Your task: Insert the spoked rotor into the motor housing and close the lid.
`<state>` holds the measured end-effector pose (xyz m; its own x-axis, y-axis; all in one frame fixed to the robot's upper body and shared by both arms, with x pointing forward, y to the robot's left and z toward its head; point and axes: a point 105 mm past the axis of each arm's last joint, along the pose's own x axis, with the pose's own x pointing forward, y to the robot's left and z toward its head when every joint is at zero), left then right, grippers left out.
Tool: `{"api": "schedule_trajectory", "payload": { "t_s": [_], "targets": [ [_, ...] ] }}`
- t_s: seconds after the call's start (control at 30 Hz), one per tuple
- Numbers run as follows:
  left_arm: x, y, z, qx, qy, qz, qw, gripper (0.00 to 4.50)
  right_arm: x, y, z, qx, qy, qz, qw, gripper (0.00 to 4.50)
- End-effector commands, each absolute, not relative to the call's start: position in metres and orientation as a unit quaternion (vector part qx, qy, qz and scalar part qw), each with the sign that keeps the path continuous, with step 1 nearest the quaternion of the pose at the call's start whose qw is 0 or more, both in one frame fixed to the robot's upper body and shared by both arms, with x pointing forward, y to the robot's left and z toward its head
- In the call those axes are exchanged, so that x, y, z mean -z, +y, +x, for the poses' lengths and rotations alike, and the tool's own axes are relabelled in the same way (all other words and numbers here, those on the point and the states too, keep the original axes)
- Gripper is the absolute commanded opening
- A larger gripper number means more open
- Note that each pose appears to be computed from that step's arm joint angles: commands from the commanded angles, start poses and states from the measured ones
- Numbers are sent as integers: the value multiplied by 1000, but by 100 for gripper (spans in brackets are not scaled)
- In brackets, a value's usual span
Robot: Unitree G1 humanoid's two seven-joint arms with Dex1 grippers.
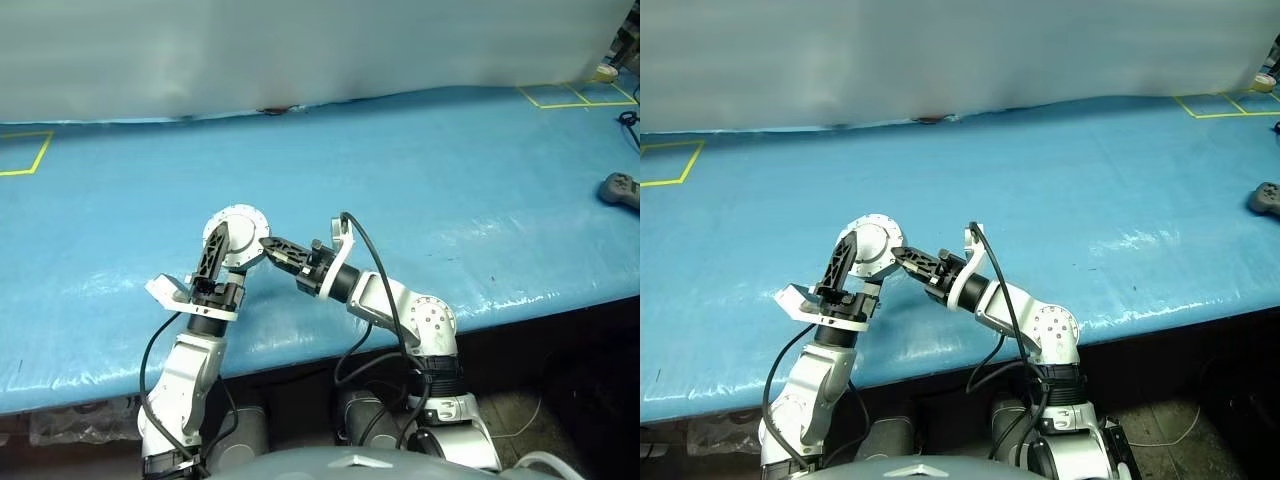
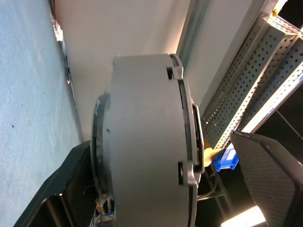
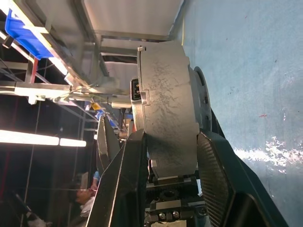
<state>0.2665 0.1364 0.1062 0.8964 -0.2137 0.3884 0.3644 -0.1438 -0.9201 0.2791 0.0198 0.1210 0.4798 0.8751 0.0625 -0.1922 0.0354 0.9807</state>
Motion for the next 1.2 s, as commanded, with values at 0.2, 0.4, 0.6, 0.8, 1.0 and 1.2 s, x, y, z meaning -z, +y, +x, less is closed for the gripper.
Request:
{"api": "schedule_trajectory", "payload": {
  "t_s": [0.2, 0.4, 0.6, 0.8, 1.0, 1.2],
  "targets": [
    [-121, 134, 271, 208, -88, -740, 634, 394, -143, 48, 252, -454, 292, 613, 577, 118],
    [-121, 133, 271, 211, -85, -738, 635, 244, -144, 48, 252, -455, 291, 613, 577, 118],
    [-120, 132, 271, 213, -82, -737, 636, 244, -144, 48, 254, -454, 290, 613, 578, 118],
    [-117, 134, 271, 208, -82, -735, 641, 244, -140, 47, 258, -446, 278, 592, 611, 118],
    [-114, 137, 273, 199, -86, -733, 645, 244, -129, 46, 262, -427, 285, 577, 635, 192],
    [-112, 139, 275, 192, -89, -731, 649, 244, -126, 42, 264, -422, 284, 574, 642, 382]
  ]
}}
